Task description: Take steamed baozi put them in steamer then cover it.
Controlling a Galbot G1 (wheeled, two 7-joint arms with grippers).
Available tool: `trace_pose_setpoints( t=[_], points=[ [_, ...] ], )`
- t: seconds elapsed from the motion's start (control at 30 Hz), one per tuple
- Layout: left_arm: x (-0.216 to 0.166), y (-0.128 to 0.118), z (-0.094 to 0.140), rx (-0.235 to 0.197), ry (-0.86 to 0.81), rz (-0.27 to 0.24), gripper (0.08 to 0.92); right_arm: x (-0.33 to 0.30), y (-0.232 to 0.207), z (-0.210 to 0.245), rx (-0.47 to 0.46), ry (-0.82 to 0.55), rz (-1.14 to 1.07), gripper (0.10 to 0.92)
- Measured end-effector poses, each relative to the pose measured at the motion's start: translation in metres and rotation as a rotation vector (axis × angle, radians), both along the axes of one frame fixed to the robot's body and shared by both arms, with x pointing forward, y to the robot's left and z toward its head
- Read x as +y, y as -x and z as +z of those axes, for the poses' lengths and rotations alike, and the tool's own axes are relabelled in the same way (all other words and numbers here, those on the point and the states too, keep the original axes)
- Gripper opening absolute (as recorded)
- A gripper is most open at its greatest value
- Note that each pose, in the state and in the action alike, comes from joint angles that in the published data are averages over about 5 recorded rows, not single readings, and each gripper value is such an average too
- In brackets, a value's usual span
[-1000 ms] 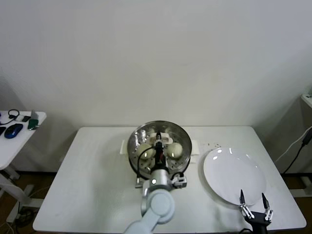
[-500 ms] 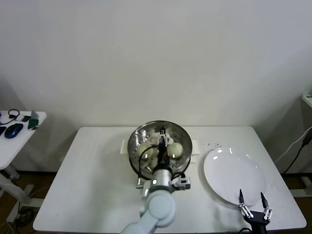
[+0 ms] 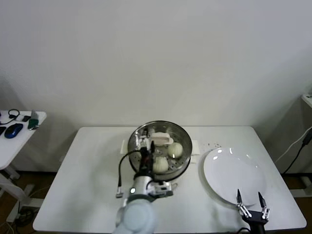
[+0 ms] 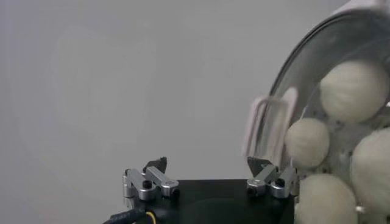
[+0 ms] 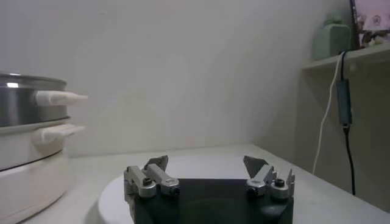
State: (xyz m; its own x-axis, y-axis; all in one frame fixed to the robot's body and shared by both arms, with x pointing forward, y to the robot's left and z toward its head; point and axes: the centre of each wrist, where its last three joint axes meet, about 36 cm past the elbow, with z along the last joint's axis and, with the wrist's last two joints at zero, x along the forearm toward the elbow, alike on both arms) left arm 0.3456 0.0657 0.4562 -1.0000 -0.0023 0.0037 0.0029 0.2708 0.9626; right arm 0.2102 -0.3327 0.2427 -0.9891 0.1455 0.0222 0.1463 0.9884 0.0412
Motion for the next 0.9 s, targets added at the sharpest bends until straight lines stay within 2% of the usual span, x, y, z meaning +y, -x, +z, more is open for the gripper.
trace_pose_setpoints(
  t=[0.1, 0.2, 0.3, 0.43, 0.67, 0.9],
  points=[
    [0.025, 0.002, 0.004, 0.007, 0.094, 0.041, 0.823, 0.000, 0.001, 0.006, 0.008, 0.008, 0.003, 0.823],
    [0.056, 0.001, 0.005, 0.033, 0.221, 0.065, 0.823, 0.000, 0.001, 0.012, 0.013, 0.018, 0.009, 0.823],
    [0.090, 0.001, 0.004, 0.049, 0.365, 0.063, 0.823, 0.000, 0.001, 0.017, 0.014, 0.030, 0.018, 0.823],
    [0.137, 0.006, -0.005, 0.048, 0.568, 0.033, 0.823, 0.000, 0.001, 0.022, 0.017, 0.047, 0.029, 0.823],
    [0.188, 0.026, -0.045, 0.047, 0.903, -0.019, 0.823, -0.002, 0.001, 0.025, 0.038, 0.067, 0.056, 0.823],
    [0.211, 0.050, -0.100, 0.046, 1.089, -0.001, 0.823, -0.007, 0.000, 0.024, 0.063, 0.083, 0.080, 0.823]
  ],
)
